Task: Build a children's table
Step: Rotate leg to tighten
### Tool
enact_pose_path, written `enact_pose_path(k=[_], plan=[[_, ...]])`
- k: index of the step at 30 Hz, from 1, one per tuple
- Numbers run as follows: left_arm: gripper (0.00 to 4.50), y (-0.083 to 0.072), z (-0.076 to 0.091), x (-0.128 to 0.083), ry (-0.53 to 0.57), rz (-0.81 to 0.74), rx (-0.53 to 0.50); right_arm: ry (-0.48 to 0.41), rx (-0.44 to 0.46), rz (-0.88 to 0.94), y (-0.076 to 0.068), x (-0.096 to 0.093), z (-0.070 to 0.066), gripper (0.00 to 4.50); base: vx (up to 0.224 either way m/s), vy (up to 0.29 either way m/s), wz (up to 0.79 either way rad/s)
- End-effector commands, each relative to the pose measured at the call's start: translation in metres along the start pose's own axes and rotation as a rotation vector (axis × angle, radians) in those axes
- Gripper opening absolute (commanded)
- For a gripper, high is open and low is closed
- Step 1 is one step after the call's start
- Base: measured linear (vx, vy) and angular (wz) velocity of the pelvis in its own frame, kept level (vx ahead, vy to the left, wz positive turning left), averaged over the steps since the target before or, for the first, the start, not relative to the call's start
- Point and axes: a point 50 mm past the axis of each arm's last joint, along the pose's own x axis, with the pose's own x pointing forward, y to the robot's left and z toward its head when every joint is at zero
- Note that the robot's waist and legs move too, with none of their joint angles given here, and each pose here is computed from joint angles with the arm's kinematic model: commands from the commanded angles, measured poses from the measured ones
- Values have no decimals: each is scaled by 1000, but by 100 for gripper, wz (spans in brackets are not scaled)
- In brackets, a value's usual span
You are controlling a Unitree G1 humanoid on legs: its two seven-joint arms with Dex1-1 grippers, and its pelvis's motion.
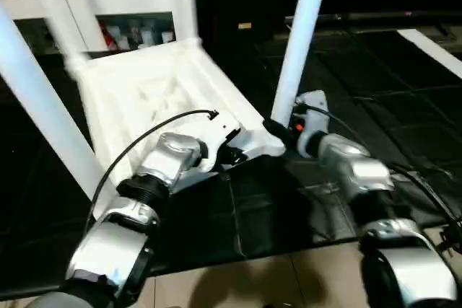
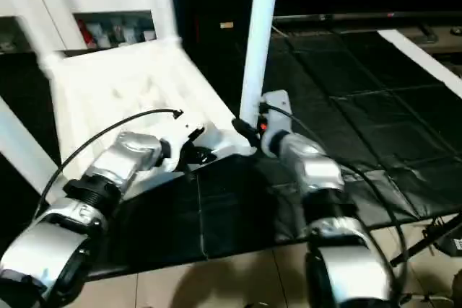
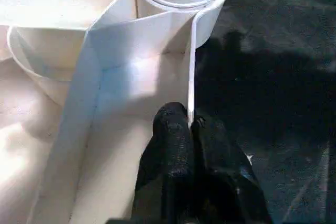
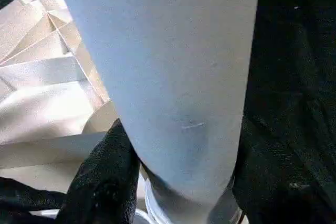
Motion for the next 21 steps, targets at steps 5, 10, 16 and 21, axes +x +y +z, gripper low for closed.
enact_pose_path(k=[5,10,16,21], plan=[[0,-11,36,3,-124,-68,112,66,68,171,36,13,-26,299,0,0,0],[0,0,14,-14,-46,-123,222,78,-16,261,23,-5,-34,333,0,0,0],[0,5,1,-29,-33,-218,248,76,-65,394,11,-25,-33,393,0,0,0],[0,3,-9,-41,5,-330,333,82,-97,499,1,-43,-28,438,0,0,0]])
